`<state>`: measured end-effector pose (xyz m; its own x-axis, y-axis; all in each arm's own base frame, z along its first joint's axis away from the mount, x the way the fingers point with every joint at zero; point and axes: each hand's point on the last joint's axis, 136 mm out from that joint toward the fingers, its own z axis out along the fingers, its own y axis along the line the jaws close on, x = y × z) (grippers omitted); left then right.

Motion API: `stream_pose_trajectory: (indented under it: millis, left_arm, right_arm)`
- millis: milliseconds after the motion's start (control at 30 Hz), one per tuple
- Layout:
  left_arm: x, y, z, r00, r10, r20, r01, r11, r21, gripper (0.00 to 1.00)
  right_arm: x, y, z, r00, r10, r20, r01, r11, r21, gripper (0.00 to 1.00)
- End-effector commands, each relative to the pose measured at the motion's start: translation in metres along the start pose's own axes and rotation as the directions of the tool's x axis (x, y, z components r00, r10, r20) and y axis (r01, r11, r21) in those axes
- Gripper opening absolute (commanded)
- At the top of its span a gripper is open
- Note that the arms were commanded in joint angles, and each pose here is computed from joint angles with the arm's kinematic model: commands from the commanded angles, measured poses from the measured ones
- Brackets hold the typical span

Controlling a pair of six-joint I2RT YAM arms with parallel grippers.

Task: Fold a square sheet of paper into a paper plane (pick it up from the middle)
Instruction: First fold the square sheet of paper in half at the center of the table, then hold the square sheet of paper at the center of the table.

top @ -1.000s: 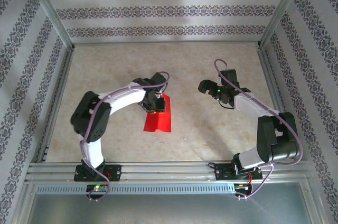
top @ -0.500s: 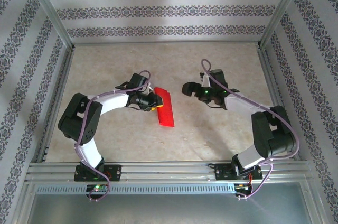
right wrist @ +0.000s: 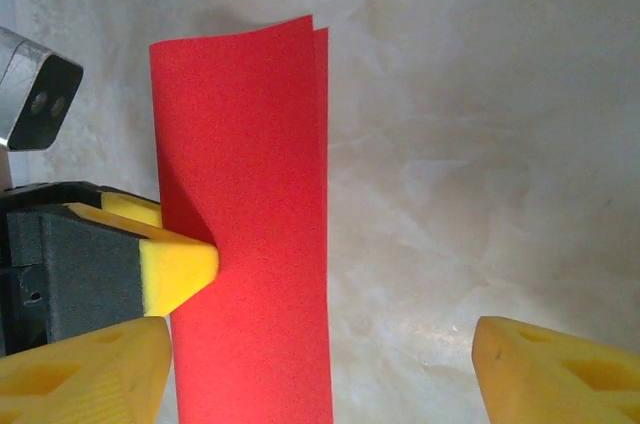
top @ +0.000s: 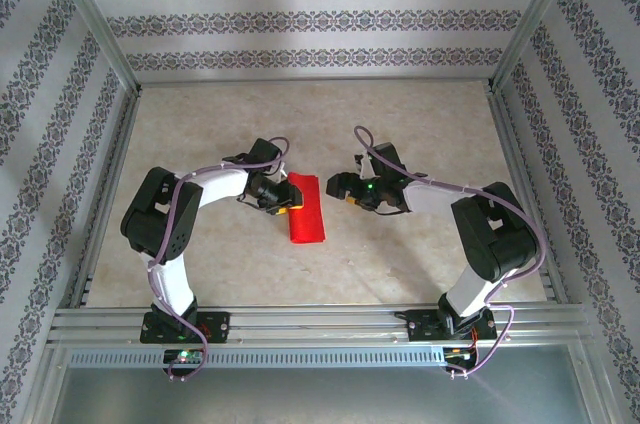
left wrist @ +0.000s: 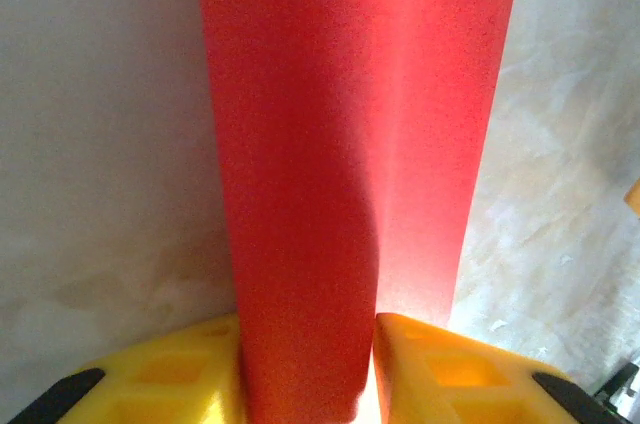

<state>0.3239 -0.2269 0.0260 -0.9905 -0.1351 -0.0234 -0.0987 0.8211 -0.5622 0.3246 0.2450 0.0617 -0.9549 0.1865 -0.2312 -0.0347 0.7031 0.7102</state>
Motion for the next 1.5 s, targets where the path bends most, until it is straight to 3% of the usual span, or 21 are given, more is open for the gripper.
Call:
stream_pose_trajectory:
  millis: [0,167,333,600,833,1467]
  left_arm:
    - [0.008,0.027,0.0,0.999,-0.023,-0.032,0.019,0.992,-0.124,0.35]
    - [0.011,0.037,0.003,0.998,-0.044,-0.036,0.037,0.984,-0.173,0.33]
    - [0.016,0.042,0.01,0.996,-0.028,-0.082,0.013,0.984,-0.177,0.36]
    - [0.028,0.044,0.018,0.983,0.033,-0.182,-0.062,0.985,-0.159,0.34]
    - [0.026,0.049,0.016,0.978,0.058,-0.199,-0.097,0.977,-0.191,0.3]
    - [0.034,0.07,0.02,0.961,0.094,-0.262,-0.171,0.941,-0.291,0.32]
  right_arm:
    - [-0.021,0.003,-0.009,0.997,-0.003,0.079,0.0,0.999,0.033,0.79]
    - [-0.041,-0.018,-0.04,0.978,0.037,0.207,-0.057,0.994,0.092,0.78]
    - [-0.046,-0.038,-0.058,0.963,0.079,0.257,-0.11,0.988,0.11,0.79]
    - [-0.05,-0.048,-0.065,0.961,0.089,0.262,-0.124,0.985,0.12,0.79]
    - [-0.05,-0.048,-0.061,0.964,0.095,0.25,-0.127,0.985,0.114,0.79]
    - [-0.046,-0.049,-0.051,0.97,0.109,0.218,-0.135,0.985,0.11,0.78]
